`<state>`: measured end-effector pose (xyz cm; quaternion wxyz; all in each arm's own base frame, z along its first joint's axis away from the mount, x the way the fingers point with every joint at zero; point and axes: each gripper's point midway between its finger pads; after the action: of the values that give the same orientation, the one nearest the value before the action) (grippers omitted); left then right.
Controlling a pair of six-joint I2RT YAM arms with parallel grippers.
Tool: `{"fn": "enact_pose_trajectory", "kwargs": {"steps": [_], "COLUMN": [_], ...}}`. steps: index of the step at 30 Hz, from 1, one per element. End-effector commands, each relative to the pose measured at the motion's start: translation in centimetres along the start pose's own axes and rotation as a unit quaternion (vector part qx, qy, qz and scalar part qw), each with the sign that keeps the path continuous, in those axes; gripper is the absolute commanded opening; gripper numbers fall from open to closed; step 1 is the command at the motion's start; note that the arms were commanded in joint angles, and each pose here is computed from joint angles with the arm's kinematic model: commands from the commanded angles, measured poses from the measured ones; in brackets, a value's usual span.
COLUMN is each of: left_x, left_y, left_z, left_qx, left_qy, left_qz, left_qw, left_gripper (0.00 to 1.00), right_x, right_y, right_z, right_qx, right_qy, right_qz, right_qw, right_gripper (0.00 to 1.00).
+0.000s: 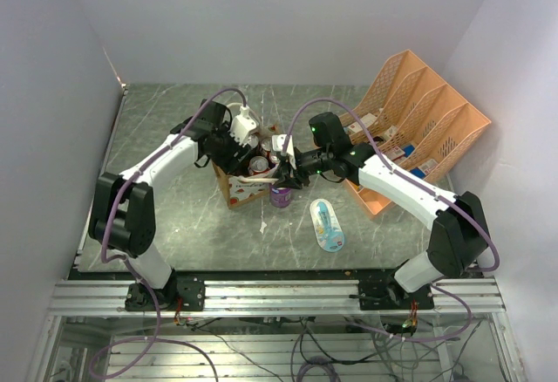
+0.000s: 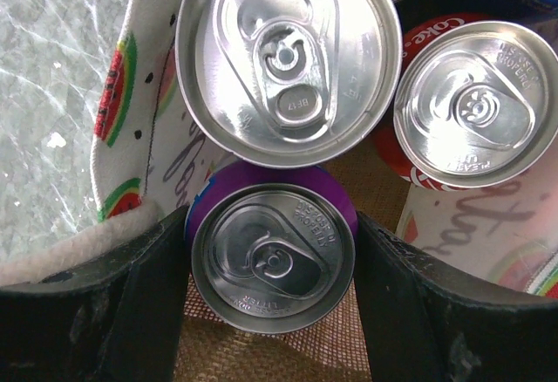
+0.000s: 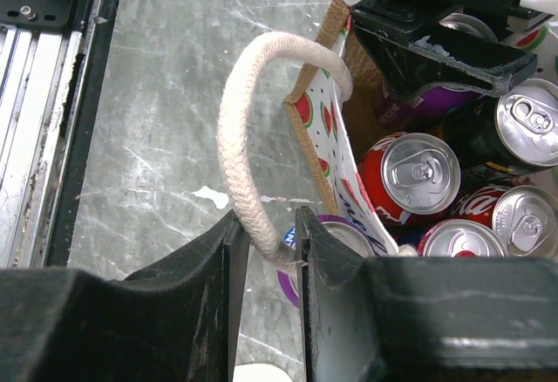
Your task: Place the beverage into the canvas bag
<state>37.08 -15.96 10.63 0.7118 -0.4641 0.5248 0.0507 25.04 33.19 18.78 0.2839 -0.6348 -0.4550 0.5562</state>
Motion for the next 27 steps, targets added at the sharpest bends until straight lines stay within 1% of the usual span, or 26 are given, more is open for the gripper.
{"fn": "enact_pose_trajectory", "kwargs": {"steps": [1, 8, 11, 15, 27], "left_x": [0.8, 0.4, 0.3, 0.6, -1.0], "left_y": [-0.6, -0.8, -0.8, -0.4, -1.4], "left_z": [1.6, 1.9, 2.1, 1.9, 2.1], "left_qx": [0.013, 0.007, 0.006, 0.004, 0.002], "left_qy": [-0.031, -0.036, -0.038, -0.031, -0.044], "left_qz": [-0.015, -0.003, 0.003, 0.017, 0.001], "left_qw": [0.999, 0.999, 0.999, 0.999, 0.999], "left_gripper": [0.37, 0.58, 0.64, 0.67, 0.81], "right_x": [0.2, 0.1, 0.1, 0.0, -0.1], "right_y": [0.4, 0.4, 0.4, 0.4, 0.2], "right_z": [0.0, 0.0, 0.0, -0.1, -0.1], "right_qx": [-0.004, -0.005, -0.005, -0.004, -0.003], "right_qy": [0.000, 0.003, 0.004, 0.005, 0.005], "right_qz": [0.007, 0.010, 0.010, 0.010, 0.008], "right_qw": [1.000, 1.000, 1.000, 1.000, 1.000], "right_gripper": [0.27, 0.27, 0.27, 0.27, 0.27]}}
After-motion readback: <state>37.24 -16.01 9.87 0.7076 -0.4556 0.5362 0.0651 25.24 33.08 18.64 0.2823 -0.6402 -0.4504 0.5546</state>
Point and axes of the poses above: each gripper's point midway between its finger pads, its own x axis out along the fingers, its own z axis along the line the jaws close on, y = z × x, and after that the axes turned 8 degrees about -x, right-handed
